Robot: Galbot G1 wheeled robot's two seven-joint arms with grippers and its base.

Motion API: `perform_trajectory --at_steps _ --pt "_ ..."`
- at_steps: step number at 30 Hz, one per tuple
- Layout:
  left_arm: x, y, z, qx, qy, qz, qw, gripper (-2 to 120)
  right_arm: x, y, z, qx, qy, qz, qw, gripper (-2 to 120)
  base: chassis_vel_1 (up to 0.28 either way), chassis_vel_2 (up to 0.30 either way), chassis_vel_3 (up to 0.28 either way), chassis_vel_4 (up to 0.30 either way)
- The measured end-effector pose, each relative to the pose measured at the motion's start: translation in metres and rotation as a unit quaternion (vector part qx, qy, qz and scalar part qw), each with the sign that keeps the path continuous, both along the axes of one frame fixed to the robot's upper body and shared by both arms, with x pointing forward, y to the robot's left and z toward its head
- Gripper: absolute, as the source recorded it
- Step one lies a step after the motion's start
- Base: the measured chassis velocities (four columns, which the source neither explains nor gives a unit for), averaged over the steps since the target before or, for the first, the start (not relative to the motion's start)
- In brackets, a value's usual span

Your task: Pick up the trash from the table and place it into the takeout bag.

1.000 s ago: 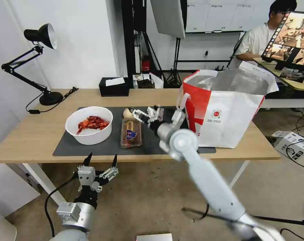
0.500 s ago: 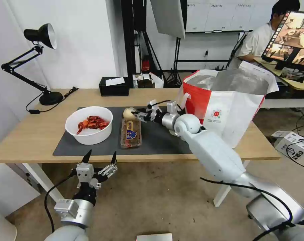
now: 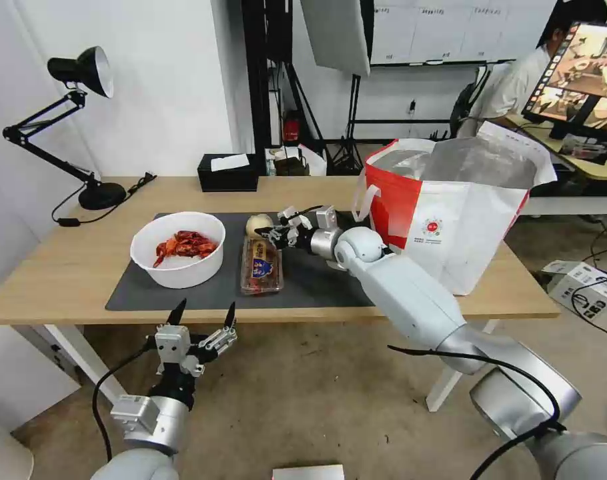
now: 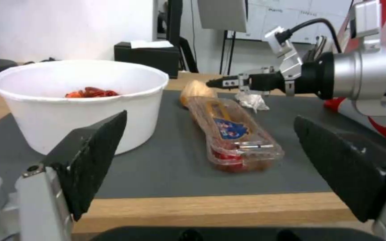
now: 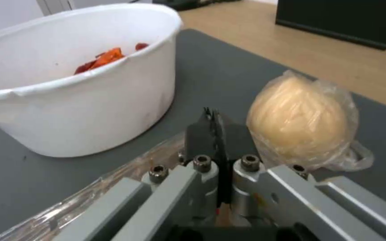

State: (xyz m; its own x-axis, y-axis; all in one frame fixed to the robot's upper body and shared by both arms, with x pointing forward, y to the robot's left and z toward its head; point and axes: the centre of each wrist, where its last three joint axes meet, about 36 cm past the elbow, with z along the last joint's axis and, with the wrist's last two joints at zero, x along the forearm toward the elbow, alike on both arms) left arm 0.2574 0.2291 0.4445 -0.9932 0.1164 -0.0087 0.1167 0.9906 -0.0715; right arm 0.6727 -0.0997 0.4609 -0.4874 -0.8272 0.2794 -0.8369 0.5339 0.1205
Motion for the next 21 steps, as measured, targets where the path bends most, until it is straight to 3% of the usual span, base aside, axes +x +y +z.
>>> perform_trajectory --at_steps 9,21 --pt "0.001 0.001 0.001 0.002 -0.003 0.000 1.0000 100 0.000 0.012 0.000 -0.012 0.027 0.007 1.000 0 0.000 0.000 0.000 0.000" --pt "0.002 0.002 0.002 0.006 -0.004 -0.004 1.0000 100 -0.005 0.007 -0.016 -0.024 0.048 -0.006 0.999 0 0.000 0.000 0.000 0.000"
